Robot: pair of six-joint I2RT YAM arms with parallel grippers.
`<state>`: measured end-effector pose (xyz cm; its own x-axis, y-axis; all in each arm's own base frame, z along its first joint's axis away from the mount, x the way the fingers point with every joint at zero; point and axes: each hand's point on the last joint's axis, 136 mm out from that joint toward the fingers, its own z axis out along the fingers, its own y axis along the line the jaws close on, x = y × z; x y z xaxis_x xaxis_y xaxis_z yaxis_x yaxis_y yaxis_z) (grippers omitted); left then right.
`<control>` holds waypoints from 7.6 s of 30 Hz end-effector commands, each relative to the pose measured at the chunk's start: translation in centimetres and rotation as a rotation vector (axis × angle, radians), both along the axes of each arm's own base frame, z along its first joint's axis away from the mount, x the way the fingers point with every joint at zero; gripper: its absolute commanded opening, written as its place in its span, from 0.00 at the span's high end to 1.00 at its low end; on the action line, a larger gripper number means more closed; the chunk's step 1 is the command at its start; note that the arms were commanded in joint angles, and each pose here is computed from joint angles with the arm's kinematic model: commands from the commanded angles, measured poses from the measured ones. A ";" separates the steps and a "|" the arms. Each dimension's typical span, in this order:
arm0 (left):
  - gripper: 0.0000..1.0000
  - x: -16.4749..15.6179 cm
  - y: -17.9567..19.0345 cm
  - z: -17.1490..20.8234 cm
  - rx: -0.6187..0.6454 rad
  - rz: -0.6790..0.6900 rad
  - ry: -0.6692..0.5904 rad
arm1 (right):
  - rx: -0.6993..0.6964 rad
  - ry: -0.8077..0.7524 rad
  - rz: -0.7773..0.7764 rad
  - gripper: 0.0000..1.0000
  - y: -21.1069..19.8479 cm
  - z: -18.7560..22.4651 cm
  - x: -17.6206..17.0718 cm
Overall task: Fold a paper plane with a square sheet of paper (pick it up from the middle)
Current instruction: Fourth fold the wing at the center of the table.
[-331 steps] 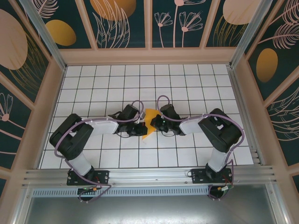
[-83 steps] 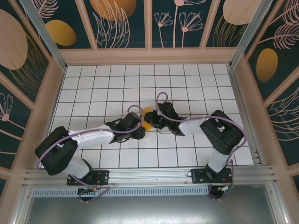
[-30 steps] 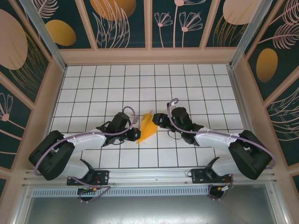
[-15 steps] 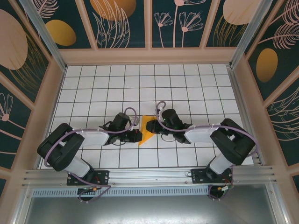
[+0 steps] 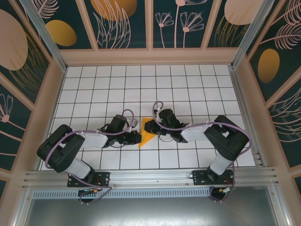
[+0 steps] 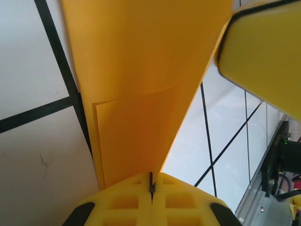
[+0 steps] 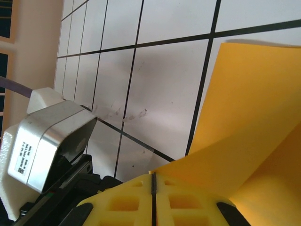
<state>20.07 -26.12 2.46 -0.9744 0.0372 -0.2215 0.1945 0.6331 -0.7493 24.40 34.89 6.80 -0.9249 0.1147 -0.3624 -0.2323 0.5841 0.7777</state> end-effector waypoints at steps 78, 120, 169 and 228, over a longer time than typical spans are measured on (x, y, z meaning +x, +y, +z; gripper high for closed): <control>1.00 -0.7 2.1 -0.5 -0.086 0.132 0.120 | 0.008 0.049 -0.001 0.86 1.6 -2.6 2.1; 1.00 -0.6 2.6 -0.4 -0.139 0.183 0.135 | 0.012 0.030 0.057 0.81 2.8 -1.5 1.9; 1.00 -0.3 3.9 -1.0 -0.051 0.239 0.129 | -0.417 0.213 -0.188 1.00 -2.5 -8.4 1.2; 1.00 -1.3 2.1 -2.1 -0.063 0.080 0.221 | -0.138 0.077 -0.106 0.96 1.3 -3.3 1.3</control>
